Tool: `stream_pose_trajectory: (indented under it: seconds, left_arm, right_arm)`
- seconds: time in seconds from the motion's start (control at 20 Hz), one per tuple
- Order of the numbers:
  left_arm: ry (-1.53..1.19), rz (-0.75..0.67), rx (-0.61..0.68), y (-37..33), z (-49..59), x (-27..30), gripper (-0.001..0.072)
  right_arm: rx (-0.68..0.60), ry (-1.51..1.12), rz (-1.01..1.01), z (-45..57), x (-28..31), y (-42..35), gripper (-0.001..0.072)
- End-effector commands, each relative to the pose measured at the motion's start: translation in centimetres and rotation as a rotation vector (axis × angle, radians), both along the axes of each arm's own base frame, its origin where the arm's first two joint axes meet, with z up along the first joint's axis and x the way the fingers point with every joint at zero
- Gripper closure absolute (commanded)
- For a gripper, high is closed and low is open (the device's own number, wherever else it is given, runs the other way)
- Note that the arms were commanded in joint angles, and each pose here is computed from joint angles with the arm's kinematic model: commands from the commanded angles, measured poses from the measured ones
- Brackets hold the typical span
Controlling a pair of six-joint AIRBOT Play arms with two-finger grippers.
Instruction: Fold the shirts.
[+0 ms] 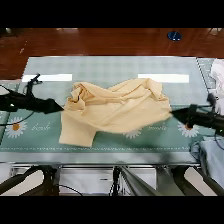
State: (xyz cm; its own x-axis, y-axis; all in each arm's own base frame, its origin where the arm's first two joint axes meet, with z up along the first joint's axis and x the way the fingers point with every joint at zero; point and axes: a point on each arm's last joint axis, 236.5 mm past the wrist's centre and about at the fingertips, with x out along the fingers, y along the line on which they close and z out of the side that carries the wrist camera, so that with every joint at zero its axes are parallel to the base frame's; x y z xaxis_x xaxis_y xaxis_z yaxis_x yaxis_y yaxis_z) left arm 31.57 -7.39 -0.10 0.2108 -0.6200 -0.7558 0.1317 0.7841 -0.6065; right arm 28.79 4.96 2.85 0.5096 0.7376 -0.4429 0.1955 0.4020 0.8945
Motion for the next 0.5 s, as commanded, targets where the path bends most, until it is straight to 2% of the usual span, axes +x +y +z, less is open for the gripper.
stream_pose_trajectory:
  seconds: [0.0,0.1,0.2,0.35,0.45]
  left_arm:
    - [-0.371,0.052,-0.083,-0.8,13.6,3.5,0.0686]
    - [-0.687,0.081,-0.114,-1.6,25.4,2.9,0.0686]
    - [-0.991,0.086,-0.059,-2.6,35.6,-1.0,0.0686]
    - [-1.409,0.117,0.048,-4.8,48.1,-10.8,0.0687]
    - [-1.555,0.230,0.148,-4.7,52.6,-17.1,0.0686]
  right_arm:
    - [0.034,-0.486,-0.048,17.2,2.7,0.6,0.0689]
    - [-0.073,-0.730,-0.084,26.8,1.9,1.1,0.0689]
    - [-0.206,-0.929,-0.110,35.4,-0.7,2.5,0.0690]
    - [-0.432,-1.157,-0.147,45.5,-6.2,5.7,0.0690]
    - [-0.636,-1.192,-0.221,48.8,-9.1,6.2,0.0690]
